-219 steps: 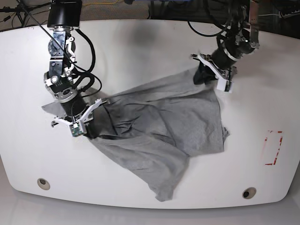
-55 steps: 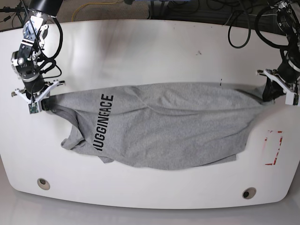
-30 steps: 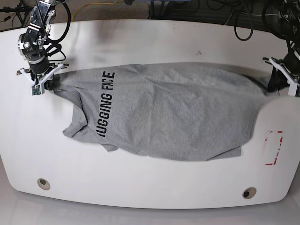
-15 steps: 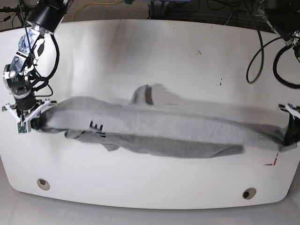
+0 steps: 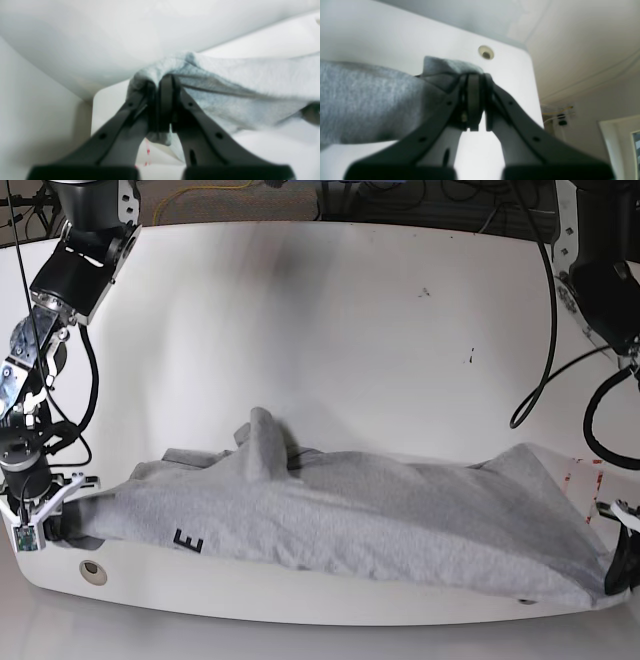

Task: Fold the T-shirt properly

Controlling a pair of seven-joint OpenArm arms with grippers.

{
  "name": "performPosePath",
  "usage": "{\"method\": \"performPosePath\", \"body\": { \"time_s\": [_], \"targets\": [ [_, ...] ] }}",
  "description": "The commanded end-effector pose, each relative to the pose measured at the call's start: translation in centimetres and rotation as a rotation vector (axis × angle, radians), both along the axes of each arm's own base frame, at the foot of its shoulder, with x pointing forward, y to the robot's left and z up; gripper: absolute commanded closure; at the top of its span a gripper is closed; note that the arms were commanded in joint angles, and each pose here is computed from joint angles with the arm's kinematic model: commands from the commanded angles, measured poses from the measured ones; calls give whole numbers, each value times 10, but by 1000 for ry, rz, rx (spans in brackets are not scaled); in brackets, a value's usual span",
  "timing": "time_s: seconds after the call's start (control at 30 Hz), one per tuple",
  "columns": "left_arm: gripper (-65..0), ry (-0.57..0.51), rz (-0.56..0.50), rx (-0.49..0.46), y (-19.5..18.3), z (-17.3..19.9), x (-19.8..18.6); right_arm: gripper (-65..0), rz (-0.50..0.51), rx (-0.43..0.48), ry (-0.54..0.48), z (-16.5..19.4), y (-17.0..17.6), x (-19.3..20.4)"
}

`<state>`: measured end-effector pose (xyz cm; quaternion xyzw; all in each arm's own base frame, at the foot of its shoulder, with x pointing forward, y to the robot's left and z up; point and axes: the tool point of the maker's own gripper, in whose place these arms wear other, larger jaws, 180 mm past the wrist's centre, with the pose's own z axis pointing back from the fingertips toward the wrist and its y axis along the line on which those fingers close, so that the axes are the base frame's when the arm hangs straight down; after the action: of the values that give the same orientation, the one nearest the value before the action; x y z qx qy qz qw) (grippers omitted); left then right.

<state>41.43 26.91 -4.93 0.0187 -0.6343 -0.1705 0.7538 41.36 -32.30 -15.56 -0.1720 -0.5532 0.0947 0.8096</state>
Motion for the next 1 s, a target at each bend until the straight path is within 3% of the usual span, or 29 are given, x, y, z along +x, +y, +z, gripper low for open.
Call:
{"method": "performPosePath", "body": {
  "time_s": [0.0,0.2,0.5,0.97],
  "targets": [
    [0,-67,5,-42,6,27,9,-6,20,-47,-94,42,0,10],
    [0,-122,-1,-111,15,62,24,-6,53,-94,-172,88,9,27],
    [0,-219,-23,-190,23,123,37,-6,31,-143,-243,157,-4,46],
    [0,-370,-60,-340,33,220,33,-6,34,-219,-375,266,-1,57]
  ]
}}
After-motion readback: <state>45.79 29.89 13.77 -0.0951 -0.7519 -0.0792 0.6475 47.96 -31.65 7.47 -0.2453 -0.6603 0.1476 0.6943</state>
